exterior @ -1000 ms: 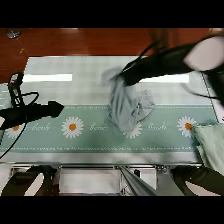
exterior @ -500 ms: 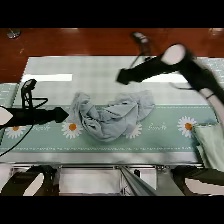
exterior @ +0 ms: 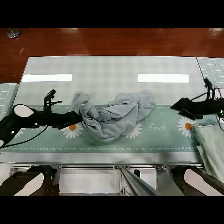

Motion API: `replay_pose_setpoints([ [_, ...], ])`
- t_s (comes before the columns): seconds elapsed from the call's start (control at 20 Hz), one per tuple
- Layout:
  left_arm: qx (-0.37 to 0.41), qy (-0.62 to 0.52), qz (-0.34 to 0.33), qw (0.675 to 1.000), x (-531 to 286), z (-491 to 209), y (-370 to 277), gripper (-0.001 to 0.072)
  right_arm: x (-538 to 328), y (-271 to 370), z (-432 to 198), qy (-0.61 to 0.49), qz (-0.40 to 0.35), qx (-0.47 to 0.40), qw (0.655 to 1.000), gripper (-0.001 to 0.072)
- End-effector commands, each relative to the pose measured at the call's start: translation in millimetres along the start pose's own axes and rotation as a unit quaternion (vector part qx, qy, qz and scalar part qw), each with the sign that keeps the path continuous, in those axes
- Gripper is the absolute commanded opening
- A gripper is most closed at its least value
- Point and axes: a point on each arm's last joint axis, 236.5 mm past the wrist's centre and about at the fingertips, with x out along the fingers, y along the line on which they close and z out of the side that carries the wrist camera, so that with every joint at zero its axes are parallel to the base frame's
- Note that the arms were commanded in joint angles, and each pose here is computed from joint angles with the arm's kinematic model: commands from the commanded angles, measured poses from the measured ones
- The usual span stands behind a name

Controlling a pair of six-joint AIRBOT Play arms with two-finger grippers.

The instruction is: Fold the shirts.

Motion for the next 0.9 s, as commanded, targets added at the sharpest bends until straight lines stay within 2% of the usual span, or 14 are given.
replay_pose_setpoints([
  [0.0, -0.011, 0.003, -0.025, 1.000, 24, 17, -6, 0.0651, 22, -11, -40, 0.022, 0.026, 0.038, 0.999, 0.0615],
  [0.05, -0.001, 0.013, -0.028, 1.000, 25, 18, -8, 0.0440, 25, -7, -42, 0.026, 0.025, 0.029, 0.999, 0.0615],
  [0.1, 0.015, 0.019, -0.030, 0.999, 26, 19, -10, 0.0141, 29, -1, -45, 0.033, 0.025, 0.019, 0.999, 0.0615],
  [0.15, 0.029, 0.024, -0.034, 0.999, 26, 20, -12, 0.0022, 35, 6, -48, 0.038, 0.024, 0.009, 0.999, 0.0616],
  [0.75, 0.061, 0.021, -0.056, 0.996, 12, 34, -35, 0.0022, 125, 117, -41, 0.105, 0.070, -0.030, 0.992, 0.0604],
  [0.8, 0.067, 0.016, -0.058, 0.996, 8, 37, -39, 0.0022, 129, 124, -42, 0.116, 0.074, -0.038, 0.990, 0.0487],
  [0.85, 0.076, 0.008, -0.063, 0.995, 2, 43, -47, 0.0022, 127, 134, -39, 0.121, 0.082, -0.059, 0.987, 0.0243],
])
